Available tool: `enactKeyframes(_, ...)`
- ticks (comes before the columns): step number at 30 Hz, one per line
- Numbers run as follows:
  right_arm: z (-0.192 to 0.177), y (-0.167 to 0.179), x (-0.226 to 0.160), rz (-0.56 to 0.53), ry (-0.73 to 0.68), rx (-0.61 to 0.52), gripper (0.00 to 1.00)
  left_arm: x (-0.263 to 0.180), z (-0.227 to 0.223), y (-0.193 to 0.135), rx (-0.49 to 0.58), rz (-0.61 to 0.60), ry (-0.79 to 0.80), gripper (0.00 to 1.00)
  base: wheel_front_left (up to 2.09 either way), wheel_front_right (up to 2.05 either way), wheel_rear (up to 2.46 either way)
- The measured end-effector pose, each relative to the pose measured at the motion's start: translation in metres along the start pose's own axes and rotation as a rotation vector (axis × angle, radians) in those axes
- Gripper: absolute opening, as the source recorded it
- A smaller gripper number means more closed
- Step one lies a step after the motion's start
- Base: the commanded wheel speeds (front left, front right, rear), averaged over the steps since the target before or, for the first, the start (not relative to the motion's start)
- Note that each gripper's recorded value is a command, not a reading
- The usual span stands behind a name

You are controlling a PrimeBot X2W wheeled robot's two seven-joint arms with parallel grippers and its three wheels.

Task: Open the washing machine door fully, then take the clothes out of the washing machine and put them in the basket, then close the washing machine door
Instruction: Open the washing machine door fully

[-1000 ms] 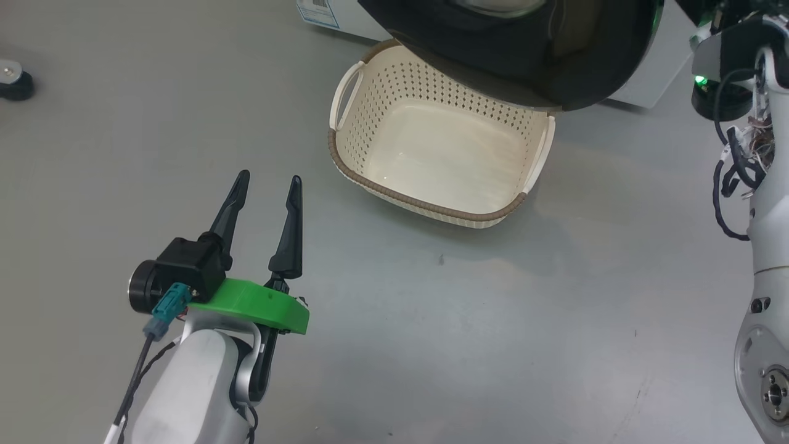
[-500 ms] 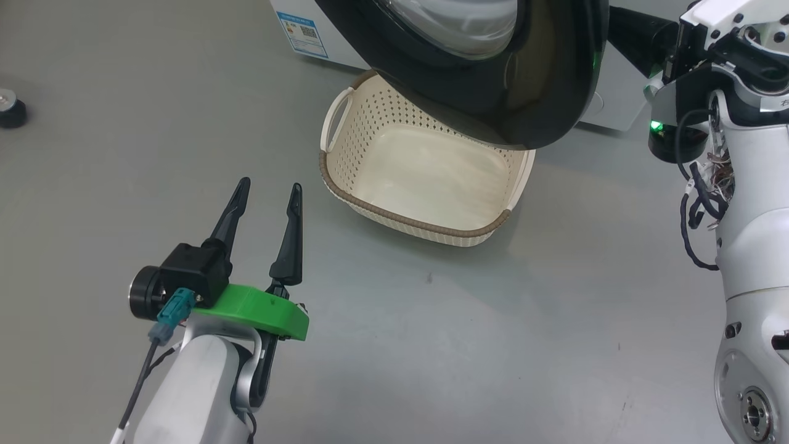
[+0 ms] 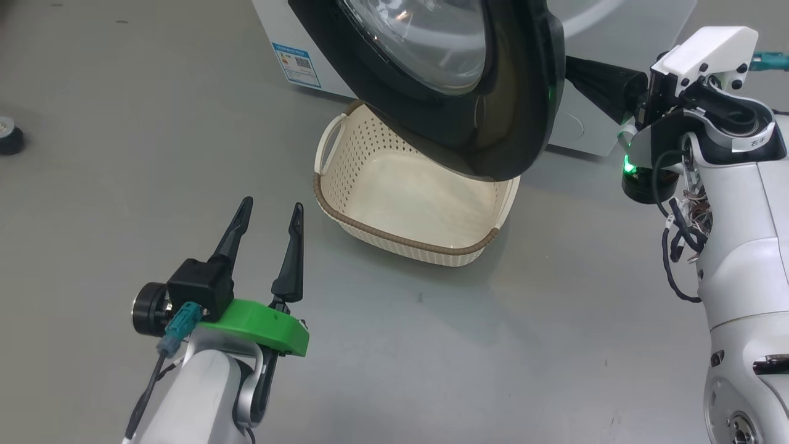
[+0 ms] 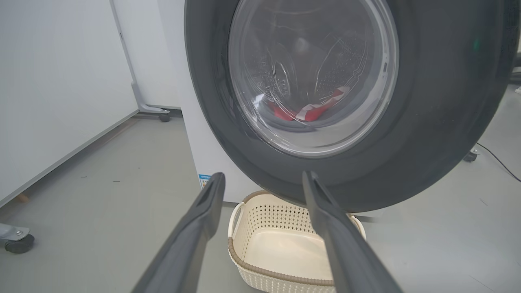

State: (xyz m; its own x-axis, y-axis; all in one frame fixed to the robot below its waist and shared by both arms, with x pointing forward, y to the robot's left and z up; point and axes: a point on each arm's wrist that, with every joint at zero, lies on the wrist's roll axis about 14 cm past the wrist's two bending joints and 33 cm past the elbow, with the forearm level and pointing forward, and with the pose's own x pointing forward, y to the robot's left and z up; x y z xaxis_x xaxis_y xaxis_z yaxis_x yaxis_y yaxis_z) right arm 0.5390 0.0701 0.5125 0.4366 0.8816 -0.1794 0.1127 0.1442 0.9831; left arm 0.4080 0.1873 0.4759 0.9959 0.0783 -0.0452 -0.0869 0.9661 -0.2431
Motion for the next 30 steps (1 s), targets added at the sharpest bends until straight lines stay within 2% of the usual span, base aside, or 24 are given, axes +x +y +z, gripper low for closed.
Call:
enactKeyframes(6, -0.01, 0.001, -0.004, 0.004, 0.019, 0.01, 0.0, -0.006, 0.0, -0.003, 0.003, -0.011, 0.001, 1.0, 0.0, 0.0, 0.0)
enactKeyframes(17, -0.045, 0.001, 0.002, 0.039, 0.134, 0.074, 0.0, -0.011, 0.001, -0.005, 0.006, -0.018, -0.002, 1.0, 0.0, 0.0, 0.0)
enactKeyframes(30, -0.095, 0.007, 0.014, 0.071, 0.301, 0.091, 0.0, -0.013, 0.002, -0.002, 0.008, -0.009, -0.002, 1.0, 0.0, 0.0, 0.0)
